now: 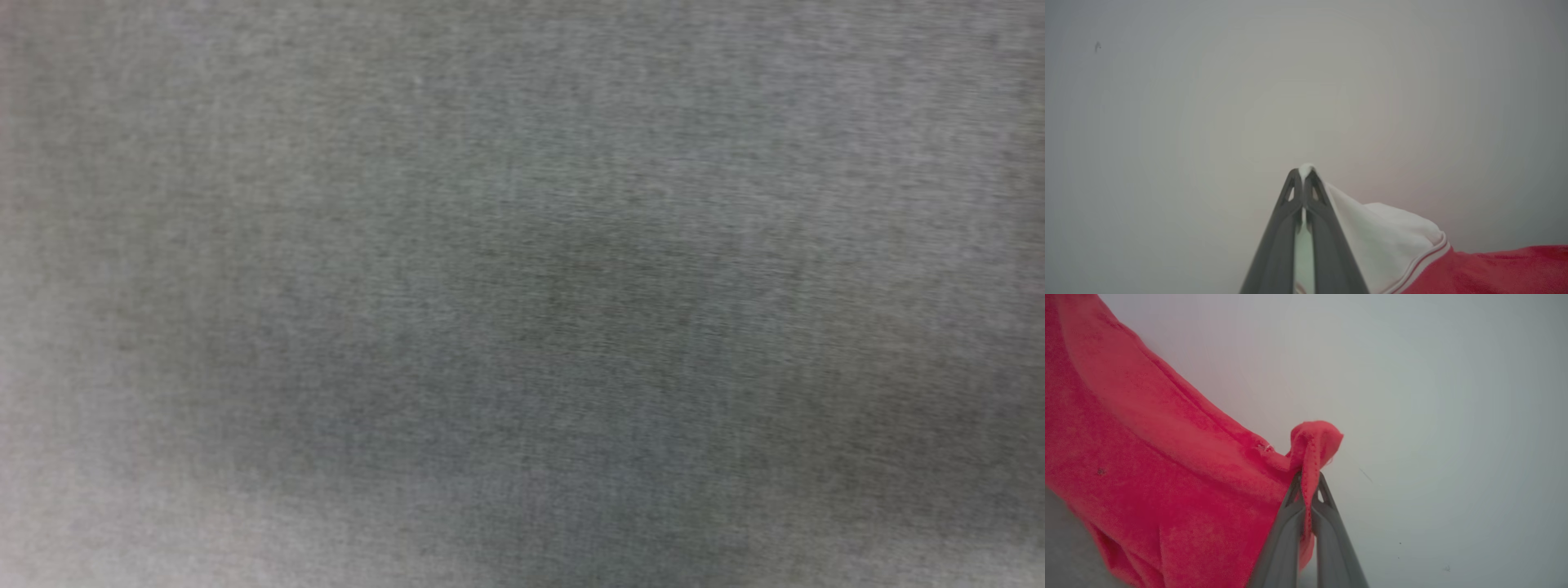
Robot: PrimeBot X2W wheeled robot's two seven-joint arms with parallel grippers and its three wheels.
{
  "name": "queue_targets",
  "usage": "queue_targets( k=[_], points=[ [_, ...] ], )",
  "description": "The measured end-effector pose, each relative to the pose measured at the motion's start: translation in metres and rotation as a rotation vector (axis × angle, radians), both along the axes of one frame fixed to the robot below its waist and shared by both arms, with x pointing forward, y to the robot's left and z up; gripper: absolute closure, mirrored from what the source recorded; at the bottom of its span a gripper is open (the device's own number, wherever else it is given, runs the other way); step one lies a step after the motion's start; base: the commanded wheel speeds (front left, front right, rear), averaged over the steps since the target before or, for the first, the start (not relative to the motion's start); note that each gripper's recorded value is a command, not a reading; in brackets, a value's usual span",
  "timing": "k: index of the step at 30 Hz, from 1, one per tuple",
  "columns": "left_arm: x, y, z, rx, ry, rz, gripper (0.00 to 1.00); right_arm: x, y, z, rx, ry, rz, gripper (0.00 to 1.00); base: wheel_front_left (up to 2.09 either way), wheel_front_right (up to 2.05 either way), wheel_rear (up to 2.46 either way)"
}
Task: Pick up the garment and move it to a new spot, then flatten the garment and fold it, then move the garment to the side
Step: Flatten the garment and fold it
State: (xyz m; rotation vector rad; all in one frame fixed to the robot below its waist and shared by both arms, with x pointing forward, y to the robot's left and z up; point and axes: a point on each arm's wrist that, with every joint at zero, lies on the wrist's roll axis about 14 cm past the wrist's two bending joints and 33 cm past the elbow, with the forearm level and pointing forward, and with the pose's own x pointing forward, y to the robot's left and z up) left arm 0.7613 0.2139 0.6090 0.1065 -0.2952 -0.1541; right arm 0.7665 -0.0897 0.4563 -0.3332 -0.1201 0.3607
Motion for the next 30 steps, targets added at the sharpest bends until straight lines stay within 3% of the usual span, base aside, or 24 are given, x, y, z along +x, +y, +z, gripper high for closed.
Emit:
queue_targets(
  k=[6,13,23,30],
  points=[
    [-0.015,0.013,-0.052,0.020,0.134,0.019,1.00,-0.007,0.015,-0.021,0.024,0.054,0.025,1.00,0.00,0.00,0.00],
    [-0.048,0.006,-0.081,0.060,0.251,-0.026,1.00,-0.026,0.026,-0.006,0.031,0.071,0.077,1.00,0.00,0.00,0.00],
    [-0.139,0.009,-0.110,0.054,0.484,-0.111,1.00,-0.082,0.014,-0.004,0.064,0.182,0.117,1.00,0.00,0.00,0.00],
    [-0.218,0.022,-0.128,0.051,0.606,-0.137,1.00,-0.144,0.000,-0.010,0.092,0.293,0.160,1.00,0.00,0.00,0.00]
  ],
)
